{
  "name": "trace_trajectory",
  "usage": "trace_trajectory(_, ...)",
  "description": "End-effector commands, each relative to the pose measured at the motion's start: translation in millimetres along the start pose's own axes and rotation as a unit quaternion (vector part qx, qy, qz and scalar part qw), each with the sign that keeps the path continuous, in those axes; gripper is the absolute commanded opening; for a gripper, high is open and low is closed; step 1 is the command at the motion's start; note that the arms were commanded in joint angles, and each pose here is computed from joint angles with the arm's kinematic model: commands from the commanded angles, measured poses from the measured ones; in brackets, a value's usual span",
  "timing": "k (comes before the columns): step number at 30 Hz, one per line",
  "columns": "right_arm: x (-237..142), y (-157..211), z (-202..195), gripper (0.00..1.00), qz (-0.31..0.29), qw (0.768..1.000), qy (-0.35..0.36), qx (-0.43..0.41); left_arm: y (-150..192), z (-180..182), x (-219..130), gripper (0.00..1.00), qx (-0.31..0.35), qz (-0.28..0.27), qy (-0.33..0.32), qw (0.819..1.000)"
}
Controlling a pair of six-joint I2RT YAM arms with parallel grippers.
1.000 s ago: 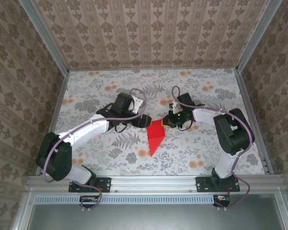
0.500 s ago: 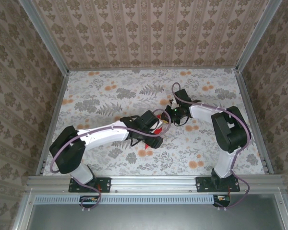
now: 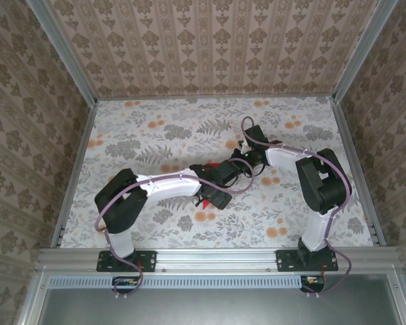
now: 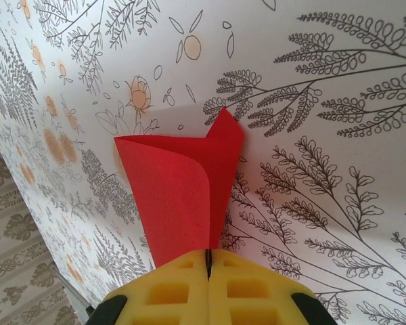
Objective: Fold a paper plane with a square sheet of paper (fold left side to right side)
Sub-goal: Fold the wing for the fifth time at the center of the table.
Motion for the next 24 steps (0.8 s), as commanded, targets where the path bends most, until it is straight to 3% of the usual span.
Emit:
trace_trajectory(1,0.5,-1.3,1.3,0.00,0.001,1.000,0.011,0.009,-2.1,4.0,-2.2,0.72,0.020,0.009,-0.033,0.999)
trace_trajectory(14,1.6,0.0,-1.5,0.00,0.000,1.000,0.020,0.007,0.5,2.9,4.2,0.44,0.023,0.017,-0.038,0.999)
trace_trajectory(24,3.4,-1.9,-5.7,0.00,-0.004,0.999,0.032,0.010,4.8,1.2,12.2,0.36,0.025,0.028,-0.036,0.999)
Point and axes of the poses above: each hand's point on the last joint's axis, 136 mm out from that joint toward the fingers, its own x axis out along the fingers, its own z axis along the line the jaws close on, y = z × x, the point moved 3 cm from there along -x, back along the fingers, and after that the axes turned 1 degree about x, right-handed, at the moved point
